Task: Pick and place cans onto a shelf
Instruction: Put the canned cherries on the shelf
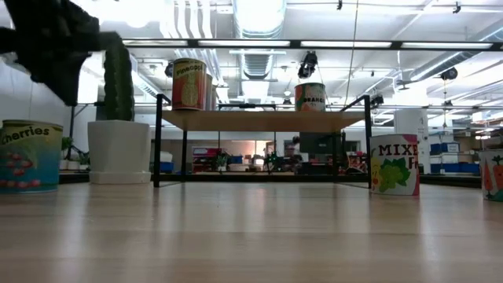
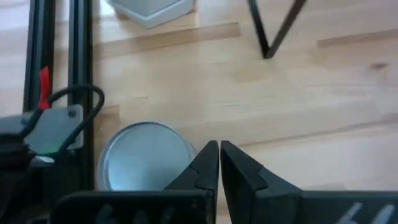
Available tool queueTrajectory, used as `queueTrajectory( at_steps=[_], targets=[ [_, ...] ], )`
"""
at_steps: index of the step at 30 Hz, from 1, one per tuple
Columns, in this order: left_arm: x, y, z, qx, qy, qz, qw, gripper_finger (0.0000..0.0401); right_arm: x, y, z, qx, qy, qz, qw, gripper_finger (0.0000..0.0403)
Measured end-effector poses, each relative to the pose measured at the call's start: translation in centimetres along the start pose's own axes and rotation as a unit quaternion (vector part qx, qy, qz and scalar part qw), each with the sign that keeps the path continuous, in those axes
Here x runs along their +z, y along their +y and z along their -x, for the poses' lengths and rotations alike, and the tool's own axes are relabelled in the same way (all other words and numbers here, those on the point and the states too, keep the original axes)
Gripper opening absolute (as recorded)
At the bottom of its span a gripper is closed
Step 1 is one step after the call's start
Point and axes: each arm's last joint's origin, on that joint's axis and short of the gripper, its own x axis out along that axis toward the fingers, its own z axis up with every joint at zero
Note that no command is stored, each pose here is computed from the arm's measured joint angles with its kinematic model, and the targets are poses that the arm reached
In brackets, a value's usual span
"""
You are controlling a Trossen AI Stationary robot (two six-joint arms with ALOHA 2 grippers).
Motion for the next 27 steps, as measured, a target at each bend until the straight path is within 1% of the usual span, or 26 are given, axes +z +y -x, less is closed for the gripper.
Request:
queueTrajectory(
  at_steps=[3,7,10,13,15,18,20,23,27],
  targets=[
    [0.3,0.1,0.4,0.012,0.005,-0.023,1.0,0.0,0.0,0.0,0.0,0.0,0.0,0.0,1.0,0.0009],
    [0.1,0.8,0.2,0.05,0.05,-0.031,0.997,0.0,0.0,0.0,0.0,0.0,0.0,0.0,1.0,0.0009],
    [0.0,1.0,0.0,0.06,0.056,-0.037,0.996,0.0,0.0,0.0,0.0,0.0,0.0,0.0,1.0,0.0009],
    [0.0,1.2,-0.1,0.069,0.05,-0.022,0.996,0.0003,0.0,0.0,0.0,0.0,0.0,0.0,1.0,0.0009],
    [0.0,1.3,-0.2,0.076,0.045,-0.007,0.996,0.0016,0.0,0.0,0.0,0.0,0.0,0.0,1.0,0.0009],
    [-0.1,1.4,-0.3,0.08,0.043,0.005,0.996,0.0052,0.0,0.0,0.0,0.0,0.001,0.0,1.0,0.0009],
    [-0.1,1.5,-0.5,0.082,0.041,0.013,0.996,0.0086,-0.1,0.0,0.0,0.002,0.003,0.002,1.0,0.0009],
    [-0.2,1.6,-0.6,0.086,0.038,0.021,0.995,0.0148,-0.2,0.1,0.0,0.005,0.01,0.004,1.0,0.0009],
    [-0.4,1.8,-1.1,0.095,0.032,0.037,0.994,0.0241,-0.2,0.1,0.0,0.004,0.009,0.004,1.0,0.0009]
  ],
)
